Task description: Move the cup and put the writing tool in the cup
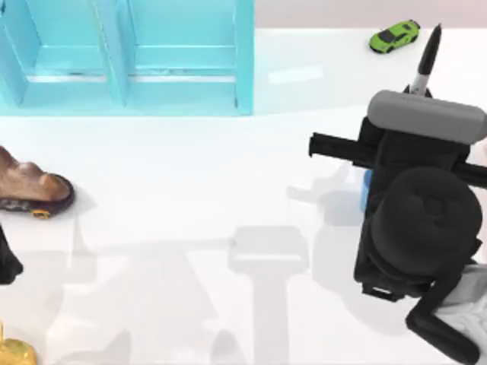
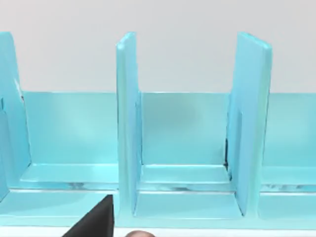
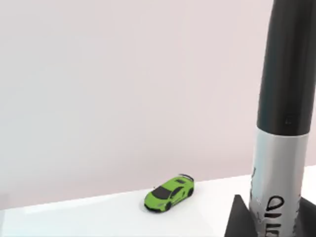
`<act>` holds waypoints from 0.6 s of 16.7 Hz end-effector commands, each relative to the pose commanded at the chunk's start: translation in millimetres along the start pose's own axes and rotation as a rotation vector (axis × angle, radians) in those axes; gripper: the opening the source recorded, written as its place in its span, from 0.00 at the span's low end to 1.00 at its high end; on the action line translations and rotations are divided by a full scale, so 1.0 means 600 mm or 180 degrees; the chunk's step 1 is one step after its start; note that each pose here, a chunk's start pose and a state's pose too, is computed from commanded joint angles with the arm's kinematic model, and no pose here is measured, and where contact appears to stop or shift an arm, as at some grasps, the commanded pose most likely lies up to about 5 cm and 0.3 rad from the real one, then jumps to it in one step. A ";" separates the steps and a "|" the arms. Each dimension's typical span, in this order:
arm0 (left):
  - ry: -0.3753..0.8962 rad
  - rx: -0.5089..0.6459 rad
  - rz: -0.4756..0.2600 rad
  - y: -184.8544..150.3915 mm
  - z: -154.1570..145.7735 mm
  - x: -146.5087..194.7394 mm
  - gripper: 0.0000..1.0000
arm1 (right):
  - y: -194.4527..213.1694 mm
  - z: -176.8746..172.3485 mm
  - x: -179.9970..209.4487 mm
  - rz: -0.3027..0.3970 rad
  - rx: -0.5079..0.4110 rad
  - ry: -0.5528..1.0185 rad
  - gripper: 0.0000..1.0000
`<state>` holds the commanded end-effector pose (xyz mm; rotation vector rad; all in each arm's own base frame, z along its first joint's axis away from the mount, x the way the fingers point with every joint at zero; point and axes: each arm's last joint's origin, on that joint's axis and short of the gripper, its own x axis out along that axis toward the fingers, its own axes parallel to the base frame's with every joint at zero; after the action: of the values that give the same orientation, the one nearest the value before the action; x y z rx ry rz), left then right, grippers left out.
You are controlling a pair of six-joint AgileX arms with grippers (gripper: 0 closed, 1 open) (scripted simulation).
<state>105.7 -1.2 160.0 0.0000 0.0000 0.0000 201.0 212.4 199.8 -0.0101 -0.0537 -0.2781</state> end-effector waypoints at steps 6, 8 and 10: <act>0.0000 0.0000 0.0000 0.000 0.000 0.000 1.00 | -0.006 0.001 -0.003 -0.0024 0.0021 -0.0022 0.00; 0.0000 0.0000 0.0000 0.000 0.000 0.000 1.00 | -0.006 -0.001 0.002 -0.0037 0.0017 -0.0019 0.00; 0.0000 0.0000 0.0000 0.000 0.000 0.000 1.00 | -0.005 -0.009 0.017 -0.0033 0.0011 -0.0020 0.00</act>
<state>105.7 -1.2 160.0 0.0000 0.0000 0.0000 210.1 206.7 195.2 -0.0072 -0.0605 -0.2883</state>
